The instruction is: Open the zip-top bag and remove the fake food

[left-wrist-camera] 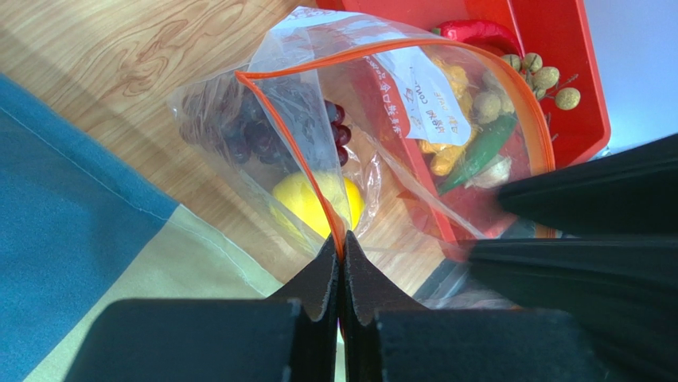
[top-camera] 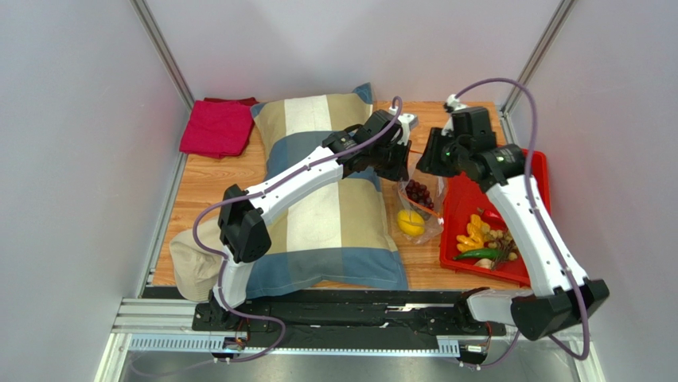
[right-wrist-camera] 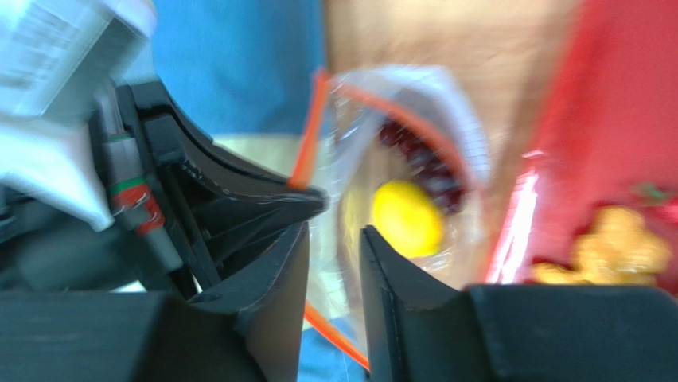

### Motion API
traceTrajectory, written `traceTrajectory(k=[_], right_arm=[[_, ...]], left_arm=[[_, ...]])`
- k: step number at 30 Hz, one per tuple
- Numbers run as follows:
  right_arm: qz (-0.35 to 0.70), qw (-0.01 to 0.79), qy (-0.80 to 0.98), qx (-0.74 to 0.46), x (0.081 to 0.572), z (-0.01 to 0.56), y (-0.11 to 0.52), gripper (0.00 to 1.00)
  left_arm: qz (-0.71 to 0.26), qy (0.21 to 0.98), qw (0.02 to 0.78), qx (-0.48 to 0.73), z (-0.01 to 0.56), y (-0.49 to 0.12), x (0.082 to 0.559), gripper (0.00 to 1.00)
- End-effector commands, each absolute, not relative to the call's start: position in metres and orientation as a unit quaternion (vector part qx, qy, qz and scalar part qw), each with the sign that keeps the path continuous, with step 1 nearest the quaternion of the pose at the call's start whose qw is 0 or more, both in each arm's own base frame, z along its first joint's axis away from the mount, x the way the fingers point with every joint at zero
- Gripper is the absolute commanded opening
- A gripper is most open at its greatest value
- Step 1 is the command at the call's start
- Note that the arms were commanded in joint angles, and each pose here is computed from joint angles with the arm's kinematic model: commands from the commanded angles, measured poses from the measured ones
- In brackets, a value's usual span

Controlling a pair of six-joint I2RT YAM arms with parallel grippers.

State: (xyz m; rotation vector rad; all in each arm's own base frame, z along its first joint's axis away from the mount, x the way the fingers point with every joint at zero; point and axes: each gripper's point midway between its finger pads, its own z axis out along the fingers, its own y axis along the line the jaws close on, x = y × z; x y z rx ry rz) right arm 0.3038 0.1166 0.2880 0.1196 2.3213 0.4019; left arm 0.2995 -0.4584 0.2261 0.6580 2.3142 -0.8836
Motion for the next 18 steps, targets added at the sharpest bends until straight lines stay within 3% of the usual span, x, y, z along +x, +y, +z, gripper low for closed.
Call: traceTrajectory(k=[1,4,10,15,16,18], right_arm=[[0.185,0.29,0.938,0.037,0.301,0.234,0.143,0.22],[0.163,0.261,0.951,0.045,0.3,0.203,0.139,0.15],[0.123,0.217,0.967,0.047,0.293,0.145,0.13,0.18],[0.117,0.186,0.974,0.048,0.285,0.106,0.13,0.32],[0.113,0.176,0.977,0.05,0.281,0.097,0.128,0.42],[0.111,0.176,0.977,0.052,0.282,0.088,0.129,0.5]], left_arm=[[-0.351,0.848,0.307,0.253,0.25,-0.466,0.302,0.0],[-0.349,0.849,0.307,0.252,0.249,-0.465,0.302,0.0],[-0.33,0.865,0.291,0.24,0.228,-0.459,0.302,0.0],[-0.325,0.873,0.281,0.232,0.217,-0.457,0.3,0.0],[-0.324,0.874,0.281,0.23,0.215,-0.458,0.301,0.0],[-0.32,0.876,0.279,0.229,0.212,-0.457,0.301,0.0]])
